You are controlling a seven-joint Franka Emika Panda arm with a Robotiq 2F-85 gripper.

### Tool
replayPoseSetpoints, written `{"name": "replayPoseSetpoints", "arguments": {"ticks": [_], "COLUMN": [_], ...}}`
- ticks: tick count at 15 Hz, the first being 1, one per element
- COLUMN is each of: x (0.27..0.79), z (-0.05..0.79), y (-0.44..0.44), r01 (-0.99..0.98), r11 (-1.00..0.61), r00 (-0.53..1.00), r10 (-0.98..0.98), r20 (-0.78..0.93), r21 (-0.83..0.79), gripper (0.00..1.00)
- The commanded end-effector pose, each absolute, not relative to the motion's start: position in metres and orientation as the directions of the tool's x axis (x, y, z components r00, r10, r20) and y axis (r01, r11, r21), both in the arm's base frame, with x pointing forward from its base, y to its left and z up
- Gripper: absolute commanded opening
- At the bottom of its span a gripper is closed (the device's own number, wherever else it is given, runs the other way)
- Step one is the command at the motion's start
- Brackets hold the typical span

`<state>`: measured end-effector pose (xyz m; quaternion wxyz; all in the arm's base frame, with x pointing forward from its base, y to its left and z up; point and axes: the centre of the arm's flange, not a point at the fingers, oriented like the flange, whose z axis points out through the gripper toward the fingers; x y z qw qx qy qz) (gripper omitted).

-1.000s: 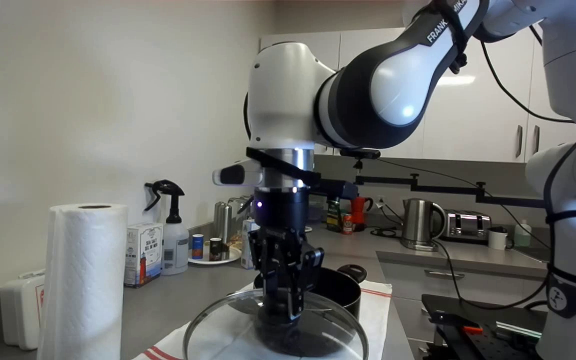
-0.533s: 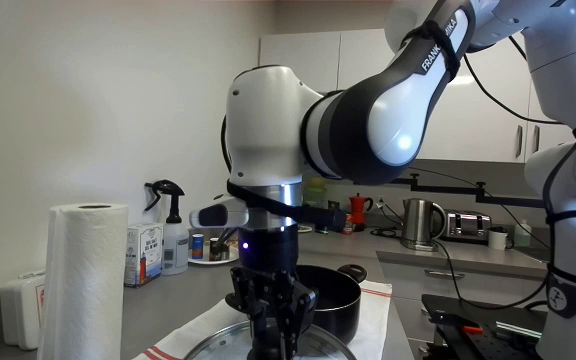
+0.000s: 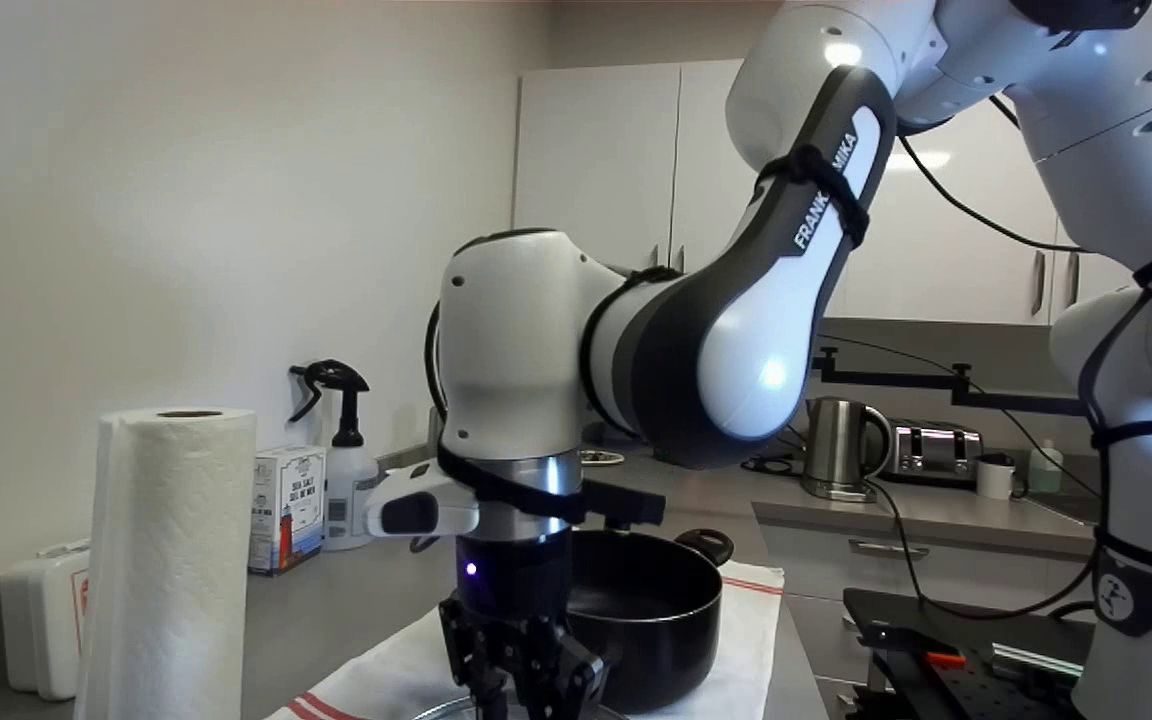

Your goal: Remove the lid from the pot

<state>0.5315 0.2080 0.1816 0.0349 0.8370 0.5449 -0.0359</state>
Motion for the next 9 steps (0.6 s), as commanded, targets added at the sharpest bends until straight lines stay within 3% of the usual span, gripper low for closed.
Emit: {"name": "replayPoseSetpoints", "arguments": {"ticks": [1, 6, 7, 8, 9], "x": [0.539, 0.535, 0.535, 0.535, 0.535], "z": [0.157, 0.144, 0.145, 0.147, 0.15], "y": [0.2, 0.193, 0.193, 0.192, 0.191], "r01": [0.933, 0.942, 0.943, 0.942, 0.943], "r11": [-0.353, -0.324, -0.324, -0.326, -0.326], "r00": [0.359, 0.331, 0.33, 0.332, 0.332], "r10": [0.93, 0.94, 0.94, 0.94, 0.94], "r20": [-0.085, -0.084, -0.084, -0.082, -0.08], "r21": [0.074, 0.084, 0.082, 0.077, 0.071], "gripper": [0.25, 0.25, 0.62, 0.76, 0.82]}}
